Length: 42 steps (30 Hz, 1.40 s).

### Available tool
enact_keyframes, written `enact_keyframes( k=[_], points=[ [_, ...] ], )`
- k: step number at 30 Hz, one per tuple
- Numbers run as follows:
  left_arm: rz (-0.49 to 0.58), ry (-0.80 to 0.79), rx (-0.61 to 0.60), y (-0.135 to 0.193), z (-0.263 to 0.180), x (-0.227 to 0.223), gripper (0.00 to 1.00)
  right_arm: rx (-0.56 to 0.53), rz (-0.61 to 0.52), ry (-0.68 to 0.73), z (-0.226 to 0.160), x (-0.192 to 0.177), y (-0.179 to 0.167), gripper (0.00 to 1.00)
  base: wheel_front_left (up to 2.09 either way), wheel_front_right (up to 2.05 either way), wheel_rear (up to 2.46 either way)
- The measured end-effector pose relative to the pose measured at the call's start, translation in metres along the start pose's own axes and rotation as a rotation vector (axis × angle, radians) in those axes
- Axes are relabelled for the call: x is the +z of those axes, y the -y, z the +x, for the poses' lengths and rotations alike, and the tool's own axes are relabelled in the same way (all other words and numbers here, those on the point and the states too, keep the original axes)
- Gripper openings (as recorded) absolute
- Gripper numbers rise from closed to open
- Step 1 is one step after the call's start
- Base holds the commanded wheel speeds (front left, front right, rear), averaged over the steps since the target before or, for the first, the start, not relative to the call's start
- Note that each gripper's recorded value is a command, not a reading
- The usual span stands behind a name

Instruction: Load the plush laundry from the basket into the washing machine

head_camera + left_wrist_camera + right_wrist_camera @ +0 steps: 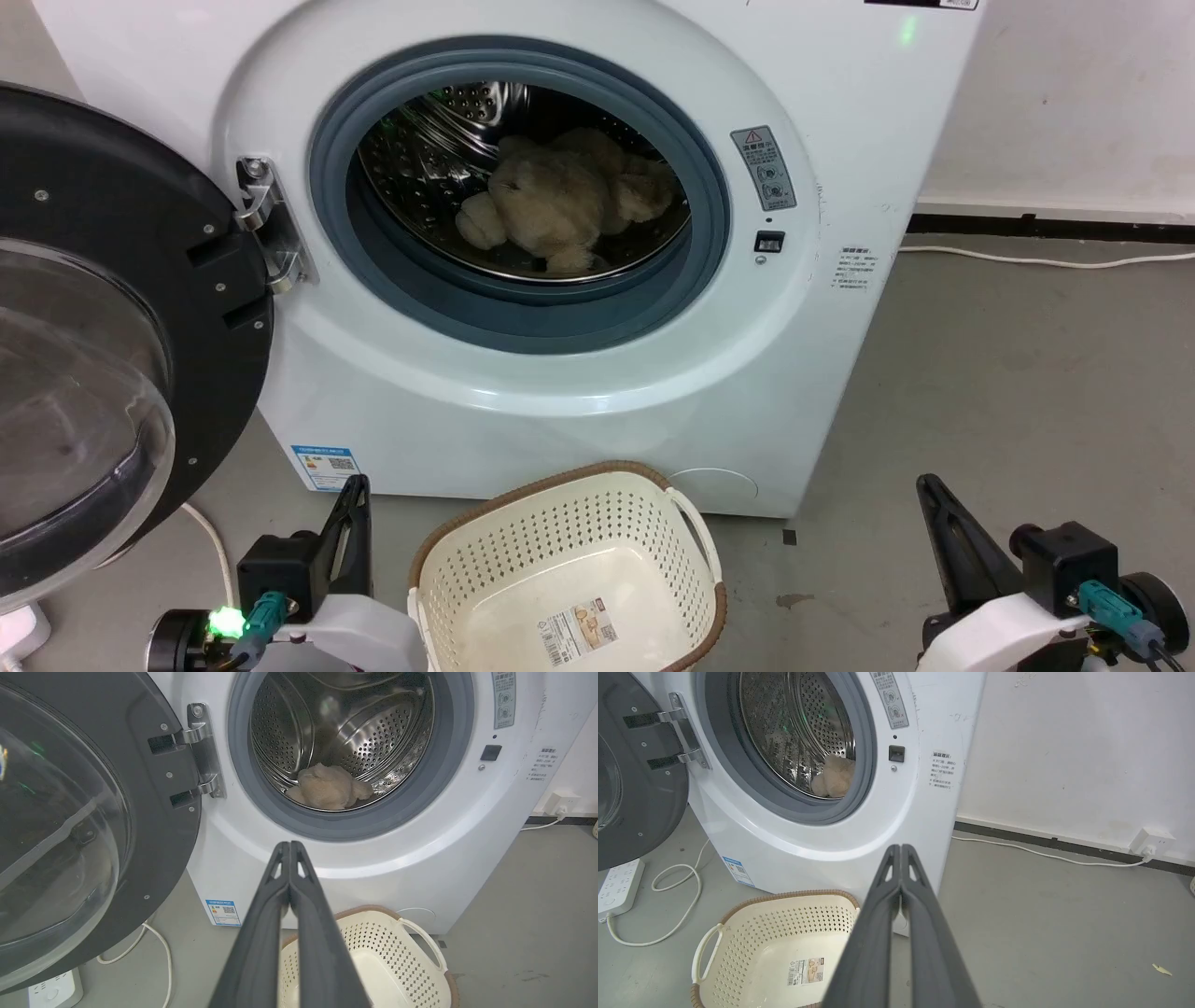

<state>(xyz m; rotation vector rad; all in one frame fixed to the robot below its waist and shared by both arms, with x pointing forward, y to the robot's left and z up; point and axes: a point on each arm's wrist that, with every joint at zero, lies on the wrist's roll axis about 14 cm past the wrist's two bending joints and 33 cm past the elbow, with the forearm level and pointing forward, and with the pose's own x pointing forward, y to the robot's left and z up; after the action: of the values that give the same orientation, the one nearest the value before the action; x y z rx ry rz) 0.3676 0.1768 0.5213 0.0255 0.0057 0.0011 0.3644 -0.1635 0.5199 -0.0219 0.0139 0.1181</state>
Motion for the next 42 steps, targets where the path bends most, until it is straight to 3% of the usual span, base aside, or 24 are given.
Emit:
enact_keyframes(
  k=[42],
  points=[
    [0.024, -0.014, 0.002, -0.0016, 0.0016, -0.0001, 0.0, 0.011, -0.018, -0.005, 0.0049, 0.0024, -0.0032, 0.0, 0.0, 0.0, 0.0]
  ],
)
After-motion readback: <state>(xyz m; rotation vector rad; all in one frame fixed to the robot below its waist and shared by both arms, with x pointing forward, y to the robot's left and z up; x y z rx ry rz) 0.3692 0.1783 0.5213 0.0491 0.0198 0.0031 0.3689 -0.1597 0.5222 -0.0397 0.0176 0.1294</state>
